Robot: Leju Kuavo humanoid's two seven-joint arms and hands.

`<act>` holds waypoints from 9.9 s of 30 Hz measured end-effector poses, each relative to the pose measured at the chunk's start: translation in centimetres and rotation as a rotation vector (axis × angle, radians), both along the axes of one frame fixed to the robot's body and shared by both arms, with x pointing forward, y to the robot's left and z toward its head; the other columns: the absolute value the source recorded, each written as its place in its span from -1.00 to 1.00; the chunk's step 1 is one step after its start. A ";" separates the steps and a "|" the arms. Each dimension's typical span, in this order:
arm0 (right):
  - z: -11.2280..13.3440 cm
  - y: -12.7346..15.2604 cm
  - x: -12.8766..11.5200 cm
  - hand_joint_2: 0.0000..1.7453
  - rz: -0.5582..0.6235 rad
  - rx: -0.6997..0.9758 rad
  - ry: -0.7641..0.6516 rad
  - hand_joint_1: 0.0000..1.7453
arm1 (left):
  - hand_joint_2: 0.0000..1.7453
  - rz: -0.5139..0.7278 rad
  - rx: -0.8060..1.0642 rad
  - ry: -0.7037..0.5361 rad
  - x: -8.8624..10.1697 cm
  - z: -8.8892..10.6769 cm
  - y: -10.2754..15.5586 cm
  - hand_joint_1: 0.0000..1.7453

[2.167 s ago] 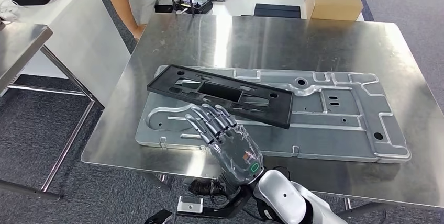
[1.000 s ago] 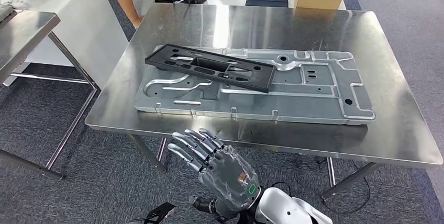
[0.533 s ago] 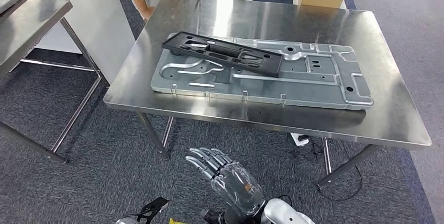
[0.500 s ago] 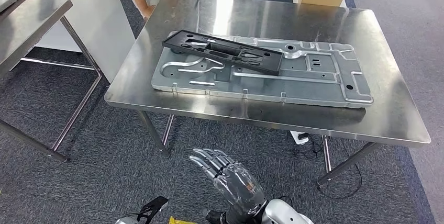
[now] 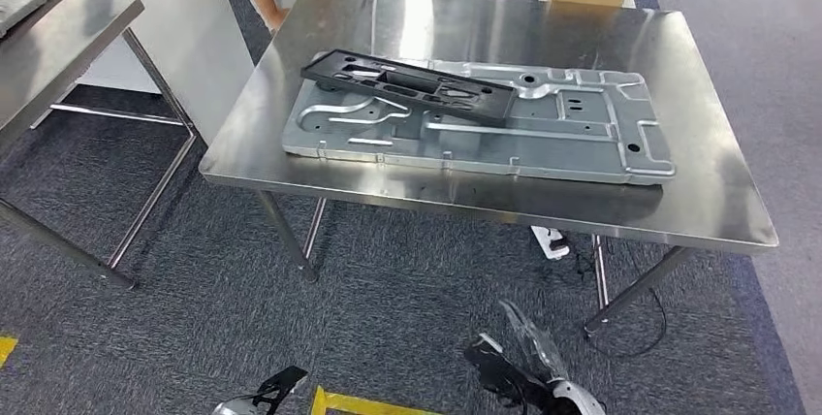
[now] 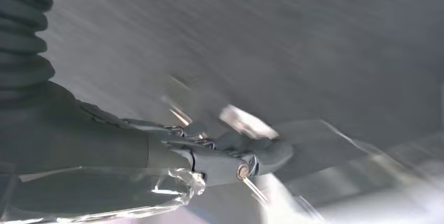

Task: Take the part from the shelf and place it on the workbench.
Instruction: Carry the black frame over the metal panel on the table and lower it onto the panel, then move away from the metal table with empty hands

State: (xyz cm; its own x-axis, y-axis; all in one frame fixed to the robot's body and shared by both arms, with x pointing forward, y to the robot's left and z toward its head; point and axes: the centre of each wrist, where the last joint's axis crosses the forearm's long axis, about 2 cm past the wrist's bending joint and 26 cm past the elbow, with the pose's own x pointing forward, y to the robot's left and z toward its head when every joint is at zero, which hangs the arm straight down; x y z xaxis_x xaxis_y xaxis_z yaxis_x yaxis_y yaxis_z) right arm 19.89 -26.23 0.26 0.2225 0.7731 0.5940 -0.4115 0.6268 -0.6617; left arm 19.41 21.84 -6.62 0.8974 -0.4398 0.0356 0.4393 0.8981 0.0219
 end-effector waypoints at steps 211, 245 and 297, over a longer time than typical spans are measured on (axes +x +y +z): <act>-11.1 -4.2 -13.6 -1.00 -0.407 0.304 1.154 -1.00 | -1.00 -0.121 -0.139 -0.122 1.1 0.5 0.3 -1.00; -11.1 -4.9 -13.9 -1.00 -0.344 0.260 1.132 -1.00 | -1.00 0.172 -0.119 -0.156 -2.8 -1.1 -0.3 -1.00; -11.1 -5.2 -13.8 -1.00 -0.170 0.066 1.181 -1.00 | -1.00 0.111 -0.147 -0.101 -2.7 -0.9 -1.0 -1.00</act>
State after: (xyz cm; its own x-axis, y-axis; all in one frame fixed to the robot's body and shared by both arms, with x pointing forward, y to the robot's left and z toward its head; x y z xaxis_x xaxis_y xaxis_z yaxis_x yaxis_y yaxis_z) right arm 6.11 -31.48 -10.83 0.7542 0.6566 -0.0092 -0.6522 0.7507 0.1051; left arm 16.68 20.88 -7.56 0.9288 -0.3216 0.1839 0.3394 0.9377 -0.0745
